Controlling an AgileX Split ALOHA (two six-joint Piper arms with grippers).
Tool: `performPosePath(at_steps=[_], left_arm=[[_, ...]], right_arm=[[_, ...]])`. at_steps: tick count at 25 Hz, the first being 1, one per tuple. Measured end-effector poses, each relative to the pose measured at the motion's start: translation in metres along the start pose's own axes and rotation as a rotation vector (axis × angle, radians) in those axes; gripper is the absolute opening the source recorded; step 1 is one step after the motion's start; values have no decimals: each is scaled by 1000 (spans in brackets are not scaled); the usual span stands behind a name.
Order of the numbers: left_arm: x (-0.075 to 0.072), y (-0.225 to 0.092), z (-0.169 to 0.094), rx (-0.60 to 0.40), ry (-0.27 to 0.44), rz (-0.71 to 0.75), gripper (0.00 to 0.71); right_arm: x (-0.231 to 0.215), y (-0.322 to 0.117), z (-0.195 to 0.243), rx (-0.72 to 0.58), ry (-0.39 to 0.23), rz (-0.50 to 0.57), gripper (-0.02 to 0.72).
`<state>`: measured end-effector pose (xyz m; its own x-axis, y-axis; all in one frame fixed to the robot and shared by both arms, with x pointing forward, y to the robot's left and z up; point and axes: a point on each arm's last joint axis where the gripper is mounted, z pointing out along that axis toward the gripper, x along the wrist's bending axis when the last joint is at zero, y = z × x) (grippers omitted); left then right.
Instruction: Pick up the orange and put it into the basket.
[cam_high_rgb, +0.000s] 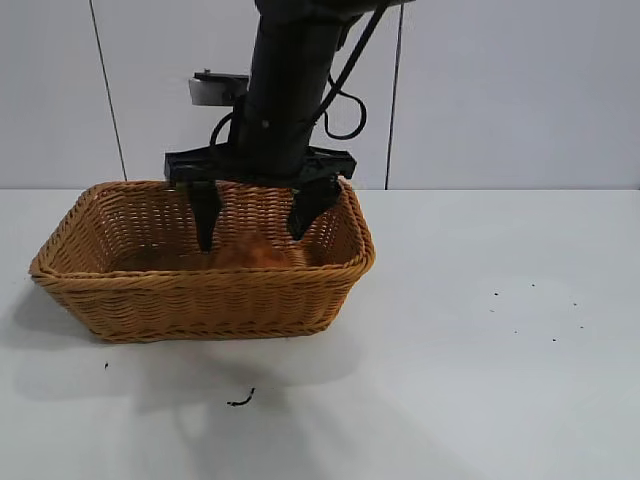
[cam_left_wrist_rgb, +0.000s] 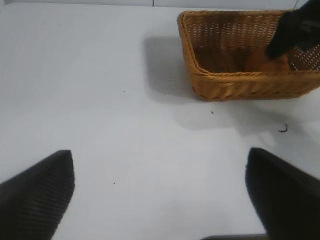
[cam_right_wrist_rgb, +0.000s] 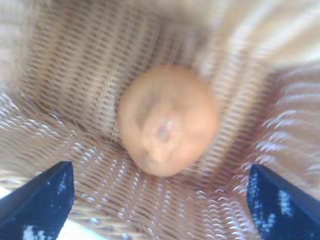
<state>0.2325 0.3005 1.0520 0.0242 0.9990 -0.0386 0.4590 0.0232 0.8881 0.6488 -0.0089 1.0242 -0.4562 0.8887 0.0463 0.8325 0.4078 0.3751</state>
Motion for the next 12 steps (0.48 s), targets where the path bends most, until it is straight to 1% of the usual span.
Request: performPosePath(at_steps=[2, 6, 9, 12], left_arm=[[0, 0, 0, 0, 0, 0, 666], [0, 0, 0, 0, 0, 0, 666], [0, 0, 0, 0, 0, 0, 666], [0, 0, 0, 0, 0, 0, 666]], right_arm=[[-12, 4, -5, -19, -29, 13, 649], [-53, 7, -7, -19, -102, 71, 640], [-99, 7, -9, -22, -161, 142, 641], [-142, 4, -13, -22, -200, 219, 639]])
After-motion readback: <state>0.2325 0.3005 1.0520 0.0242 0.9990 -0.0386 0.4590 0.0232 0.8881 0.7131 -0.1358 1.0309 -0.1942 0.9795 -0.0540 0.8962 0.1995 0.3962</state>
